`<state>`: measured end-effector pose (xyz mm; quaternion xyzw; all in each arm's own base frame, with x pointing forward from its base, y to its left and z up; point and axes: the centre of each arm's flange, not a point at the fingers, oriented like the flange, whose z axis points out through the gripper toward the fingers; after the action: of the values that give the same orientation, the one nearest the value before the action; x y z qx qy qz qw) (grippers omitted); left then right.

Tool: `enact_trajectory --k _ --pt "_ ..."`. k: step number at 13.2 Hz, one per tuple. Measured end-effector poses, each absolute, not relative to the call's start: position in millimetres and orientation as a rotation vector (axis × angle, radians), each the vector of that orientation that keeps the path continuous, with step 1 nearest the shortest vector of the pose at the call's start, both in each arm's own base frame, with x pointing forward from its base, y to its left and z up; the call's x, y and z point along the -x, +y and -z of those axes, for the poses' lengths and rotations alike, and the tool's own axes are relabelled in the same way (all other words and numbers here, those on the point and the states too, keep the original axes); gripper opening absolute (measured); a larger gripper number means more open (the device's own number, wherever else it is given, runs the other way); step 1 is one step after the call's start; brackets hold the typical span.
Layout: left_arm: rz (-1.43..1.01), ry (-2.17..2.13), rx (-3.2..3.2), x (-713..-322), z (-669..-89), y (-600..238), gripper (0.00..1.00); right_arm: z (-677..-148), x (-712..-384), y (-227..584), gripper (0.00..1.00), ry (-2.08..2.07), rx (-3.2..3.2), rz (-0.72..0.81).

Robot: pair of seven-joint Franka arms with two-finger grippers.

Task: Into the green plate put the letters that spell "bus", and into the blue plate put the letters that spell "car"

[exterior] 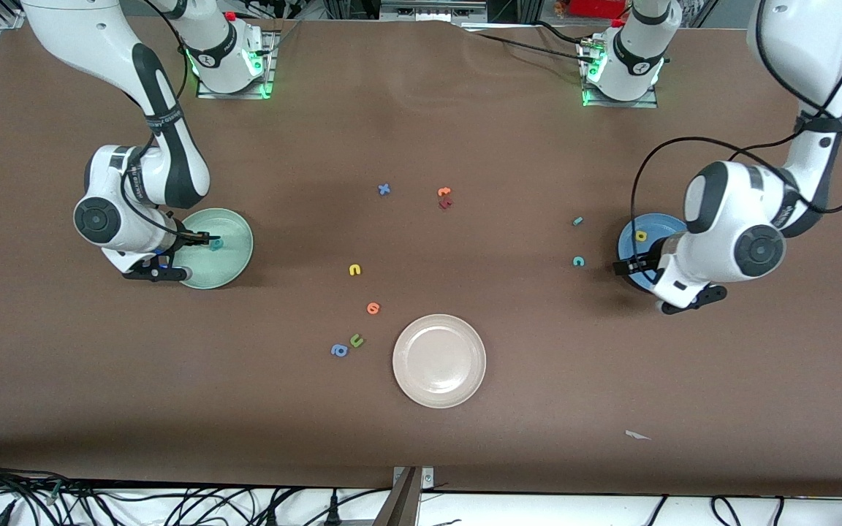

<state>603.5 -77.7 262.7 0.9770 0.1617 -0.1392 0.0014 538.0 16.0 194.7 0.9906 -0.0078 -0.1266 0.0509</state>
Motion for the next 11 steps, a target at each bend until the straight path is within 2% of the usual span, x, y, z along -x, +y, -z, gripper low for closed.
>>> enact_trajectory --k 2,3,5,9,11 --pt "0.390 0.568 -3.060 -607.2 -239.4 -105.8 0.90 -188.9 -532.1 15.1 0.28 -0.024 -3.013 0.392" --pt "0.374 0.591 -3.056 -607.5 -228.3 -117.4 0.90 -189.2 -532.3 15.1 0.34 -0.024 -3.013 0.390" --pt "0.352 0.630 -3.047 -606.9 -207.8 -134.1 0.90 -192.6 -534.6 15.6 0.54 -0.024 -3.016 0.379" --pt "0.382 0.652 -3.045 -601.1 -176.5 -144.9 0.87 -222.7 -550.1 24.9 0.96 -0.016 -3.033 0.385" --pt "0.403 0.652 -3.047 -597.6 -169.4 -145.1 0.82 -238.7 -560.2 48.5 1.00 -0.019 -3.078 0.369"
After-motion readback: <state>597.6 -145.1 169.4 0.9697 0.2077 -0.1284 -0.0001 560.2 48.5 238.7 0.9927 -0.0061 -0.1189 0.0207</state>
